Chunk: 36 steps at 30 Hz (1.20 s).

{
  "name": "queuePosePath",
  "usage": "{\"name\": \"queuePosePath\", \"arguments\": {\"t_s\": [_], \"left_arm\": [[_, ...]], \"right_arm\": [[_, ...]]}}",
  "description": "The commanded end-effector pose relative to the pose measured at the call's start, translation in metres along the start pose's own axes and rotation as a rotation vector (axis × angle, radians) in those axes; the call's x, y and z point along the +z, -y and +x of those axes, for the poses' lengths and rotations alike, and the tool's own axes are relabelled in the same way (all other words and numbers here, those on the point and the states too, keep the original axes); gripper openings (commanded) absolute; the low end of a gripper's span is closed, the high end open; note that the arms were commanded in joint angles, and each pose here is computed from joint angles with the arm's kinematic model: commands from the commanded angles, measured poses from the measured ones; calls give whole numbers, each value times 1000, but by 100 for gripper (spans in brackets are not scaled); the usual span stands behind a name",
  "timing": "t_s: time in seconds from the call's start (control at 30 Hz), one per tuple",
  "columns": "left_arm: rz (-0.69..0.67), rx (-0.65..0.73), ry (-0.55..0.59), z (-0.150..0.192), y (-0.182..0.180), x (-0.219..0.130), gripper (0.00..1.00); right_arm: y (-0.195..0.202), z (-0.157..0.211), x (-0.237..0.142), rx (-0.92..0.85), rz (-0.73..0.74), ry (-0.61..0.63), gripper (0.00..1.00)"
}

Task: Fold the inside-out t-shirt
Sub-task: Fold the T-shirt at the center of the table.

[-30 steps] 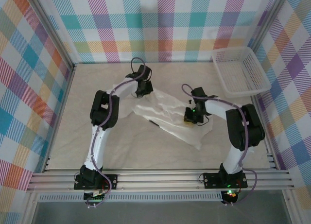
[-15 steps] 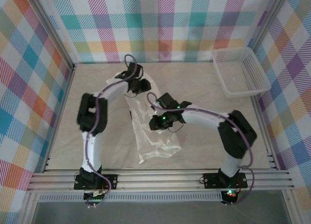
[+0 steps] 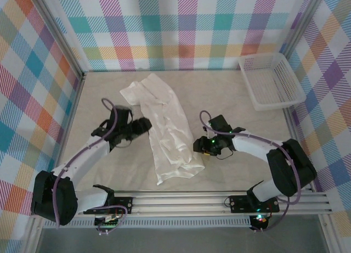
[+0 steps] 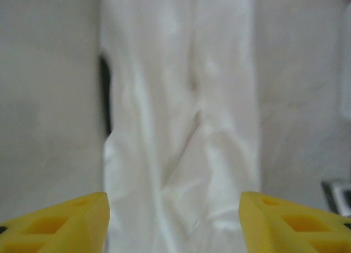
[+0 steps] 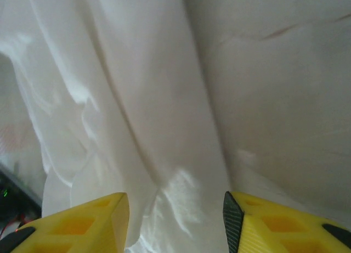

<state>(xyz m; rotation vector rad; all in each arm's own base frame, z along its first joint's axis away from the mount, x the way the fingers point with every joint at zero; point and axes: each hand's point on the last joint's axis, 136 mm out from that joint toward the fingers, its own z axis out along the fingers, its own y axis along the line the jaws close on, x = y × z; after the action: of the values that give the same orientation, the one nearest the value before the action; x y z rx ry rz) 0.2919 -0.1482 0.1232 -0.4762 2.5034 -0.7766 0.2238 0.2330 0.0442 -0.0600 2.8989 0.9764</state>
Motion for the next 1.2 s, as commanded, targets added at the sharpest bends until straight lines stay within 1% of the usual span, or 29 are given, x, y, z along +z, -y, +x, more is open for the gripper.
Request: {"name": "queuePosePath", "arguments": {"t_s": [0.0, 0.17, 0.33, 0.4, 0.47, 0.53, 0.6, 0.67, 0.8, 0.87, 0.9, 0.93, 1.0, 1.07, 1.17], "left_arm": [[40, -77, -48, 32, 3, -8, 67], [-24, -92, -108, 70, -18, -4, 72], [-39, -108, -166, 96, -26, 2, 82], [-46, -112, -198, 107, -27, 5, 85], [-59, -104, -220, 115, -29, 6, 89], [-58, -103, -234, 121, -28, 8, 90], [-46, -107, -245, 126, -26, 12, 90], [-20, -109, -252, 127, -20, 17, 90], [-15, -112, -273, 131, -17, 25, 90], [-14, -114, -274, 132, -17, 27, 90], [-12, -114, -274, 132, -17, 27, 90], [-11, -113, -275, 133, -17, 27, 90], [-7, -116, -277, 134, -17, 28, 87], [2, -118, -289, 136, -16, 29, 83], [4, -117, -319, 141, -15, 34, 77]], "right_arm": [[-27, 0, 8, -57, -140, -67, 52], [-30, -6, 19, -53, -154, -81, 55], [-29, -8, 14, -61, -130, -63, 59], [-19, -10, 6, -46, -68, -12, 62], [-8, -14, -3, -38, 5, 59, 64], [-2, -19, -9, -39, 41, 110, 64], [1, -23, -9, -40, 60, 134, 64], [0, -26, -3, -44, 51, 120, 67], [-12, -22, 19, -42, -26, 15, 65], [-20, -18, 26, -59, -58, -22, 63], [-25, -16, 28, -70, -76, -36, 60], [-28, -14, 29, -76, -87, -43, 54], [-34, -11, 30, -78, -110, -52, 38], [-38, -7, 32, -73, -123, -70, 29], [-39, -3, 34, -70, -119, -85, 27]]}}
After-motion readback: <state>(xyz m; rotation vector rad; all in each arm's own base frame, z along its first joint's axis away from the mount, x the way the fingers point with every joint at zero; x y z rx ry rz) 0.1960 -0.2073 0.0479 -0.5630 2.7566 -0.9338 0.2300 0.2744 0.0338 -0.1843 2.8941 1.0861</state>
